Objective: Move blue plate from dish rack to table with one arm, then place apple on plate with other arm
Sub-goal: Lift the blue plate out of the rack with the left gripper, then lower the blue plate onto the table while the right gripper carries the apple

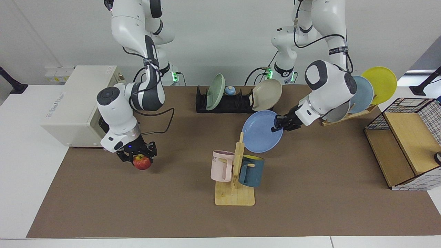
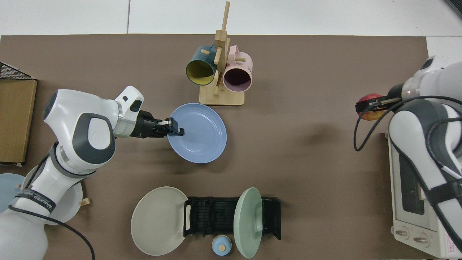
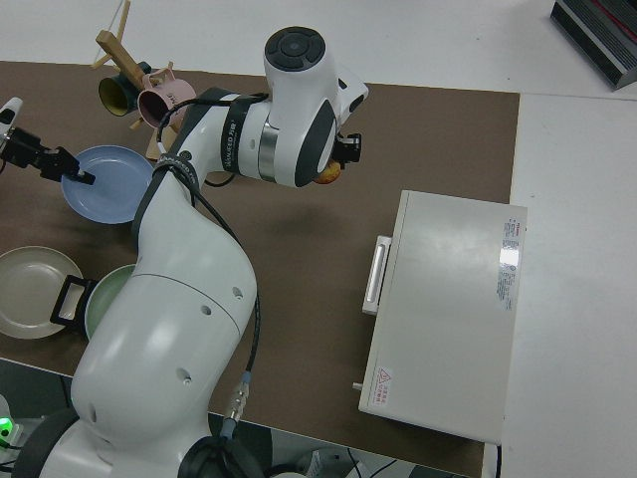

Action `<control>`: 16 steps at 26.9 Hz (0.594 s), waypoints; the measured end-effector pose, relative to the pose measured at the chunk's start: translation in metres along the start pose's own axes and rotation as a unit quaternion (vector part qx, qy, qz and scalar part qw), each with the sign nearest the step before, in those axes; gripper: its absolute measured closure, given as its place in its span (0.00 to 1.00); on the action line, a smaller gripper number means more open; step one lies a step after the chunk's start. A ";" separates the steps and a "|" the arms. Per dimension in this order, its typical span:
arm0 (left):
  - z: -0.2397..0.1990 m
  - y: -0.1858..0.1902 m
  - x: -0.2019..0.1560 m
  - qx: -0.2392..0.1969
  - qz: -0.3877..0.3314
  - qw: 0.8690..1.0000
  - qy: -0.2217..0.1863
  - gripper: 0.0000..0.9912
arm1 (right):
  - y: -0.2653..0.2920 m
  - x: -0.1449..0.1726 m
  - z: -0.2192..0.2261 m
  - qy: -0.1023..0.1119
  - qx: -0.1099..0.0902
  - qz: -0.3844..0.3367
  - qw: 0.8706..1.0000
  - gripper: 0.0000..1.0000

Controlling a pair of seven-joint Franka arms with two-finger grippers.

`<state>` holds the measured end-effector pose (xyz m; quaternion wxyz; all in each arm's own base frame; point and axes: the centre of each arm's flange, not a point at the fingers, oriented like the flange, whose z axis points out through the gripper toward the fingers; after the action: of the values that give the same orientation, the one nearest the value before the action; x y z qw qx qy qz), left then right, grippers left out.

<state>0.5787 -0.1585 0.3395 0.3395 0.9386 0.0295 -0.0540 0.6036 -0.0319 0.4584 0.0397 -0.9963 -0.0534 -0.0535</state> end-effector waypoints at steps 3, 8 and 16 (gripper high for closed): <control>0.014 0.002 -0.002 -0.013 -0.009 1.000 -0.003 0.86 | 0.025 -0.022 -0.005 -0.004 0.000 0.010 1.000 0.29; 0.034 0.001 -0.005 -0.015 -0.016 1.000 0.004 0.86 | 0.027 -0.043 -0.010 -0.006 0.009 0.013 1.000 0.29; 0.062 0.014 -0.015 -0.009 0.022 1.000 -0.007 0.86 | -0.048 -0.038 -0.006 -0.012 0.012 0.027 1.000 0.29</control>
<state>0.5597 -0.2089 0.3031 0.3490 0.9356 0.0066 -0.0529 0.5603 0.0115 0.4640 0.0520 -0.9975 -0.0276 -0.0402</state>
